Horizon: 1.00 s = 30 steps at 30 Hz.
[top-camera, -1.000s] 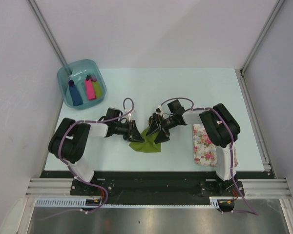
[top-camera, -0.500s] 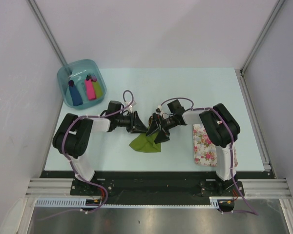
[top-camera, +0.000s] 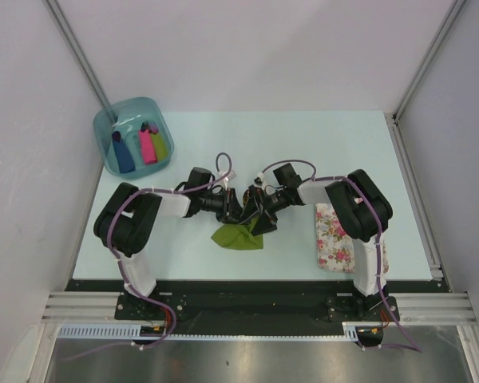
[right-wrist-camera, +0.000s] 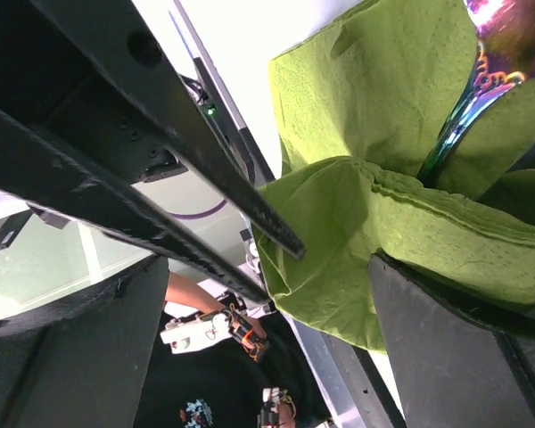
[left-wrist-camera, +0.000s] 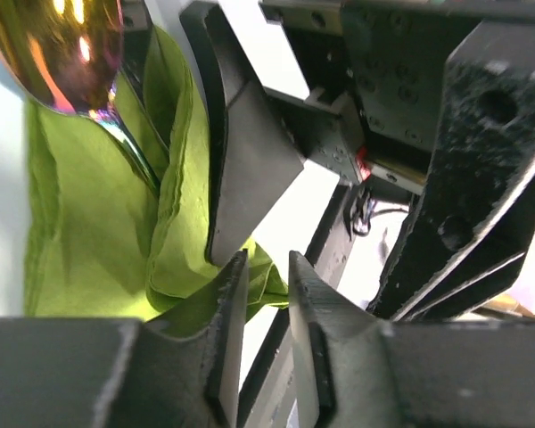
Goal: Place the utensils on the paper napkin and roll it up
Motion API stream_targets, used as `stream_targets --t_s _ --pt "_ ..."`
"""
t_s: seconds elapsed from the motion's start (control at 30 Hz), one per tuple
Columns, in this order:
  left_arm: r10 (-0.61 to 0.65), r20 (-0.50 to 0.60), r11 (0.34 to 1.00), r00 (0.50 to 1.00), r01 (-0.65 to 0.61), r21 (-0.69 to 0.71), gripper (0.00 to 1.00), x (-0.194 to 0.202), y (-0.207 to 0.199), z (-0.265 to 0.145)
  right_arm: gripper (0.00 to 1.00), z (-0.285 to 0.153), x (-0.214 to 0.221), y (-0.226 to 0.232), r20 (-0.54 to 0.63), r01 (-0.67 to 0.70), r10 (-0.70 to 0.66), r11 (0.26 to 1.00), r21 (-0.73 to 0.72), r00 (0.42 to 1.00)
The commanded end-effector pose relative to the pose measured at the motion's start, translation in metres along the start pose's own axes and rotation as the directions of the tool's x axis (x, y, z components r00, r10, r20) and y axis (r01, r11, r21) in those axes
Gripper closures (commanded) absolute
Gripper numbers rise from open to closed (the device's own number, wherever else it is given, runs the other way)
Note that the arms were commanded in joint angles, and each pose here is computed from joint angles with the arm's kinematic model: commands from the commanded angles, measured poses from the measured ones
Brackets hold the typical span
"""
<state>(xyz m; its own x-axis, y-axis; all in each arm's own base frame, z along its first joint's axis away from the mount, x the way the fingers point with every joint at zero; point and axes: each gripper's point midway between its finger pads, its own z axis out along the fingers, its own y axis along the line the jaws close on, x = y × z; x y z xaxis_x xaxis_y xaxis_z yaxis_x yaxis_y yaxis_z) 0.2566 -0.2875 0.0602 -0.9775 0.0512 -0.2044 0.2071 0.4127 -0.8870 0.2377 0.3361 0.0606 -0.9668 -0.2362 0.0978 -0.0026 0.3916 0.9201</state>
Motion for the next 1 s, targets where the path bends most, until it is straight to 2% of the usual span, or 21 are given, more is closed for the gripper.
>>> stream_targets --t_s 0.0,0.33,0.6,0.8,0.9,0.97 --pt "0.023 -0.08 0.999 0.996 -0.021 0.029 0.75 0.022 -0.003 -0.002 0.0 0.001 -0.008 0.004 0.029 0.058 -0.059 0.998 0.02 0.998" --pt "0.031 -0.066 0.998 0.997 -0.035 -0.054 0.83 0.021 0.017 -0.013 0.0 0.0 -0.003 0.016 0.023 0.11 -0.111 0.994 0.025 0.994" --pt "0.014 -0.089 0.996 0.996 -0.022 -0.092 0.99 0.027 0.028 -0.017 0.0 -0.006 0.0 0.031 0.026 0.138 -0.138 0.99 0.025 0.99" --pt "0.024 -0.079 0.994 0.997 -0.033 -0.104 1.0 0.026 0.031 -0.021 0.01 -0.011 0.01 0.038 0.004 0.152 -0.152 0.988 0.028 0.988" --pt "0.034 -0.068 0.994 0.997 -0.041 -0.103 1.0 0.024 0.029 -0.024 0.07 -0.013 0.019 0.03 -0.022 0.154 -0.153 0.986 0.057 0.988" --pt "0.045 -0.055 0.994 0.997 -0.05 -0.096 1.0 0.021 0.025 -0.025 0.16 -0.014 0.024 0.023 -0.039 0.149 -0.146 0.986 0.077 0.988"
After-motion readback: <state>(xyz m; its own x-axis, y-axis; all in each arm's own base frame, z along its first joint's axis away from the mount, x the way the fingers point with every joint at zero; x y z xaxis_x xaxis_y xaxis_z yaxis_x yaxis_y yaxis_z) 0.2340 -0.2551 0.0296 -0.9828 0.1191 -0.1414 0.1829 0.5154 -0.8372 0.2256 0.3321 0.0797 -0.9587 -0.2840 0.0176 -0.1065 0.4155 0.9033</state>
